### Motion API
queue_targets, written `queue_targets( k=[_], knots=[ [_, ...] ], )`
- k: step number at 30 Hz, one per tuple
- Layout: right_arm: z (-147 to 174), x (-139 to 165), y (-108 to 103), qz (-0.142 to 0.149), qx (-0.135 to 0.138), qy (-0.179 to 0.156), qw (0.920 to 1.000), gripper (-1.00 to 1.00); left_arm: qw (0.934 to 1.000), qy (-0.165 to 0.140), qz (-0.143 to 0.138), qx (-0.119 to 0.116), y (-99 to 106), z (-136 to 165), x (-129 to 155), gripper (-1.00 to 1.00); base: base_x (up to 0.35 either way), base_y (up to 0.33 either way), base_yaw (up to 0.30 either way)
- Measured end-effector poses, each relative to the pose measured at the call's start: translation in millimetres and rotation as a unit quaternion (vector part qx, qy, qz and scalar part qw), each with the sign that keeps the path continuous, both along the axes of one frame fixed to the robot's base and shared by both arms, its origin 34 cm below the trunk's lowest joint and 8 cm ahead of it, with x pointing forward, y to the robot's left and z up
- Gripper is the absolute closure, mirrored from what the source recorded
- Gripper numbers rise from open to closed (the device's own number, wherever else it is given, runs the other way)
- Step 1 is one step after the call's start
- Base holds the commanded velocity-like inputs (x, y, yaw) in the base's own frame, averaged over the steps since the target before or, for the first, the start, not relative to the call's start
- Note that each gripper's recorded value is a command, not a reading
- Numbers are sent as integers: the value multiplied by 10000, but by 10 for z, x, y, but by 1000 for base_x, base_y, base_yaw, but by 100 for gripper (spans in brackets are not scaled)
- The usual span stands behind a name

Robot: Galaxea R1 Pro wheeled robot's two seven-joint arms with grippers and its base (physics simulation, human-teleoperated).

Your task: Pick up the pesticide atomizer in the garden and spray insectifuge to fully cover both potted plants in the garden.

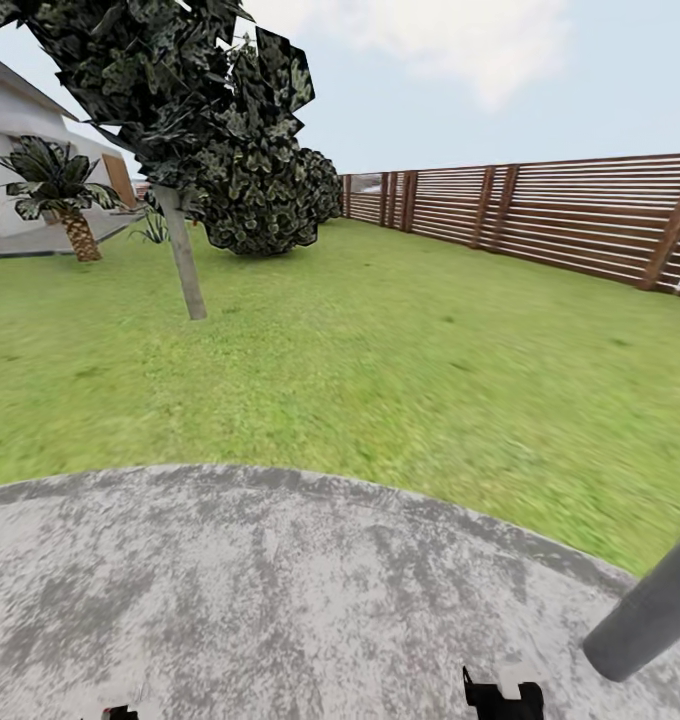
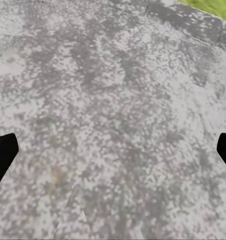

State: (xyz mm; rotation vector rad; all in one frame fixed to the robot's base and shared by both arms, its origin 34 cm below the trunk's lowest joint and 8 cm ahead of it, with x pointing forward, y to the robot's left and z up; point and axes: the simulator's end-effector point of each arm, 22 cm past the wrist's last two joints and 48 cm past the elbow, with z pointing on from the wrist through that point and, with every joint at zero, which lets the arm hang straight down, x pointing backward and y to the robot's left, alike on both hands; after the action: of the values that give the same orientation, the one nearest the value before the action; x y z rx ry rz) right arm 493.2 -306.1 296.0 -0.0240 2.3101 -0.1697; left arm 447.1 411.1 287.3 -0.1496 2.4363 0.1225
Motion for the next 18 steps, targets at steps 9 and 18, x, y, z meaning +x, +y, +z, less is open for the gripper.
queue_targets(
  k=[9,18],
  knots=[
    [0,0,0,0,0,0,10000,-100,10000,-2,11,6,14,3,-1,100,337,0,278],
    [0,0,0,0,0,0,10000,-100,10000,-2,11,6,14,3,-1,100,337,1,278]
  ],
)
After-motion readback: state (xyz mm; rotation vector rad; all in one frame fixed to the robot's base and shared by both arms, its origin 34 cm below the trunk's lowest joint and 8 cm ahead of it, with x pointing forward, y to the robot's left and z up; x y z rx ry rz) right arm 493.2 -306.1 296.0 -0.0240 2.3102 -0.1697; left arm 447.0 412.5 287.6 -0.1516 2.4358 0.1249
